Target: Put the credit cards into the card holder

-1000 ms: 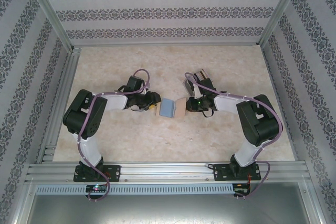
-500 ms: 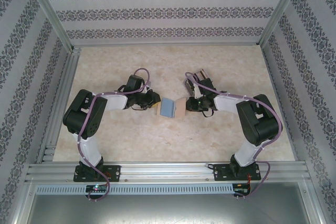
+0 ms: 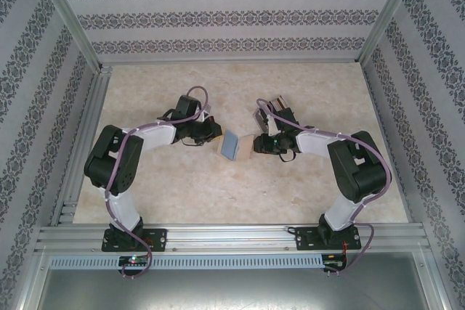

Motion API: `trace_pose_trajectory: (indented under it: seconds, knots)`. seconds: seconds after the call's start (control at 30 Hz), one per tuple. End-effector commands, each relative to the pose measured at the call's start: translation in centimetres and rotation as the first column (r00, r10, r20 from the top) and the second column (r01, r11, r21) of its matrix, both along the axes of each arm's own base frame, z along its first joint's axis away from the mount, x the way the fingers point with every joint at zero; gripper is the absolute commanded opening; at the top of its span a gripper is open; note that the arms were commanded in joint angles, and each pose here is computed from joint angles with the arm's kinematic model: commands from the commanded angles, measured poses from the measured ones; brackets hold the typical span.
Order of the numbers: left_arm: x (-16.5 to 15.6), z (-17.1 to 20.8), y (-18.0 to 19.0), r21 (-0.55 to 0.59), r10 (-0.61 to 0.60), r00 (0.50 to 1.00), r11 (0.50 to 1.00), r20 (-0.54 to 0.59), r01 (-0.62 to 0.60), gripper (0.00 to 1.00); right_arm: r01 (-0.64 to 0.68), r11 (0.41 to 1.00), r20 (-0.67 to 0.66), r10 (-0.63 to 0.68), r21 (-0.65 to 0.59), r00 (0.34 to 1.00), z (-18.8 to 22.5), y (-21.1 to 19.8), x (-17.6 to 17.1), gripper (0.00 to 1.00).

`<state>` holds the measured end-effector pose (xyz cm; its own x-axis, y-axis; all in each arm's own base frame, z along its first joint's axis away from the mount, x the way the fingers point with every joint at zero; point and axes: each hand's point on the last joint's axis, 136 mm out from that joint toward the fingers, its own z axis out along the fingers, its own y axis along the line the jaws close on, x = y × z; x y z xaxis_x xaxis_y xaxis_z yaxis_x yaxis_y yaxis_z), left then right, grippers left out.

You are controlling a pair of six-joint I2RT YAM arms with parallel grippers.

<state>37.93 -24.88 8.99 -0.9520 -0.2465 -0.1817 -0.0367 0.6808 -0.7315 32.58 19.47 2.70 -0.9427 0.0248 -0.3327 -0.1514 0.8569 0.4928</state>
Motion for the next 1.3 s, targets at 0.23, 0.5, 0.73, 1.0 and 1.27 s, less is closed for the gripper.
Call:
trace_pose_trajectory:
  seconds: [0.23,0.5,0.73,1.0,1.27]
  knots:
    - [-1.7,3.9,3.3,0.296,-0.068,0.997,0.953,0.028,0.057,0.00,0.002,0.997,0.088,-0.009,0.076,0.996,5.7,-0.3,0.7,0.41]
    - [-1.9,3.3,2.4,0.371,-0.102,0.995,0.924,-0.002,0.096,0.00,-0.081,0.988,0.105,0.067,0.135,0.992,7.9,2.5,0.4,0.41]
    - [-1.7,0.7,1.9,0.281,-0.037,0.999,0.959,-0.015,0.039,0.00,-0.106,0.979,0.092,0.091,0.174,0.992,7.8,3.5,0.1,0.41]
    - [-1.6,-0.5,2.4,0.207,0.047,0.999,0.977,-0.012,-0.044,0.00,0.042,0.980,0.112,-0.065,0.193,0.992,8.9,-0.7,2.8,0.41]
    - [-1.6,-1.1,3.4,0.109,0.148,0.989,0.983,-0.021,-0.145,0.00,-0.087,0.965,0.118,0.059,0.246,0.991,10.6,2.7,2.4,0.42]
